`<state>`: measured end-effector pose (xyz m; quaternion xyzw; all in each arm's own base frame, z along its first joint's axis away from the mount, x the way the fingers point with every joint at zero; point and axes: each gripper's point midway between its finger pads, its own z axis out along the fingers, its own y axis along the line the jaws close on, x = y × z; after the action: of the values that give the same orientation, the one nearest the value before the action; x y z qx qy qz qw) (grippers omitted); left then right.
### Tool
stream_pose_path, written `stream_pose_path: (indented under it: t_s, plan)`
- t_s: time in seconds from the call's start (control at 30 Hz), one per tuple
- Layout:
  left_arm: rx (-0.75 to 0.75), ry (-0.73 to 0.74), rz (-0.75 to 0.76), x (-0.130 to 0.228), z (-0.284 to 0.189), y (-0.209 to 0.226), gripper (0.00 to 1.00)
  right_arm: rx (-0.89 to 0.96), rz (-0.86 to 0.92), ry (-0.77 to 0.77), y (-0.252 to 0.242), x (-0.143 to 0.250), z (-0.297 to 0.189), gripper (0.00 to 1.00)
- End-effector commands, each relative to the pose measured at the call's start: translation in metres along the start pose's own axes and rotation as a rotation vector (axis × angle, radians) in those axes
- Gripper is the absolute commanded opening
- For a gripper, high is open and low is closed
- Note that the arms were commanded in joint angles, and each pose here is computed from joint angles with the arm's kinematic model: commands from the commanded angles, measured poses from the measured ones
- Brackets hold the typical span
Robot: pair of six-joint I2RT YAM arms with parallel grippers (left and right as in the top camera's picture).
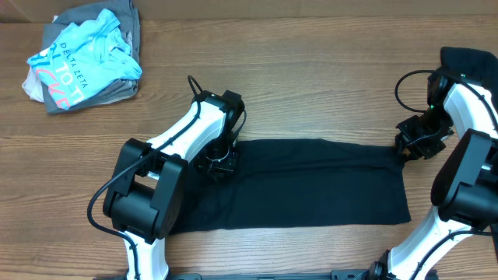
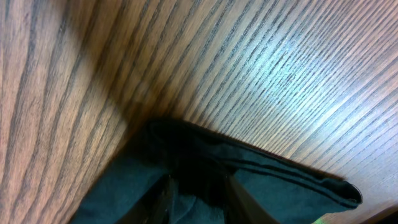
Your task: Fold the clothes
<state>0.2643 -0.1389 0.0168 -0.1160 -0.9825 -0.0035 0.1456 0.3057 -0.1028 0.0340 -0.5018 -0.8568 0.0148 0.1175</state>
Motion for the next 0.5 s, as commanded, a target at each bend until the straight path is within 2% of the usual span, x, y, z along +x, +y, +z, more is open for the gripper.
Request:
stream_pose_path:
  t_s: [0.0, 0.07, 0.13, 0.23, 0.27, 0.33, 0.47]
  plan:
    - [-0.008, -0.017, -0.022, -0.0007, -0.0044, 0.0052, 0.09, -0.023, 0.002, -0.018, 0.0017, 0.0003, -0.0076, 0.28]
    - [-0.008, -0.018, -0.022, -0.0007, -0.0044, 0.0052, 0.09, -0.023, 0.002, -0.018, 0.0017, 0.0003, -0.0076, 0.17]
    - [-0.008, -0.017, -0.022, -0.0007, -0.0044, 0.0052, 0.09, -0.023, 0.003, -0.017, 0.0017, 0.0004, -0.0076, 0.10]
    - [-0.007, -0.019, -0.022, -0.0010, -0.0044, 0.0051, 0.08, -0.024, 0.003, -0.019, 0.0018, 0.0000, -0.0081, 0.08]
    - [-0.007, -0.020, -0.022, -0.0012, -0.0044, 0.0051, 0.08, -0.023, 0.003, -0.018, 0.0018, 0.0002, -0.0089, 0.04]
    - [-0.007, -0.021, -0.022, -0.0016, -0.0044, 0.0050, 0.04, -0.024, 0.002, -0.019, 0.0021, 0.0000, -0.0105, 0.04]
    - [-0.006, -0.025, -0.022, -0.0025, -0.0045, 0.0048, 0.04, -0.024, 0.003, -0.019, 0.0019, 0.0000, -0.0167, 0.04]
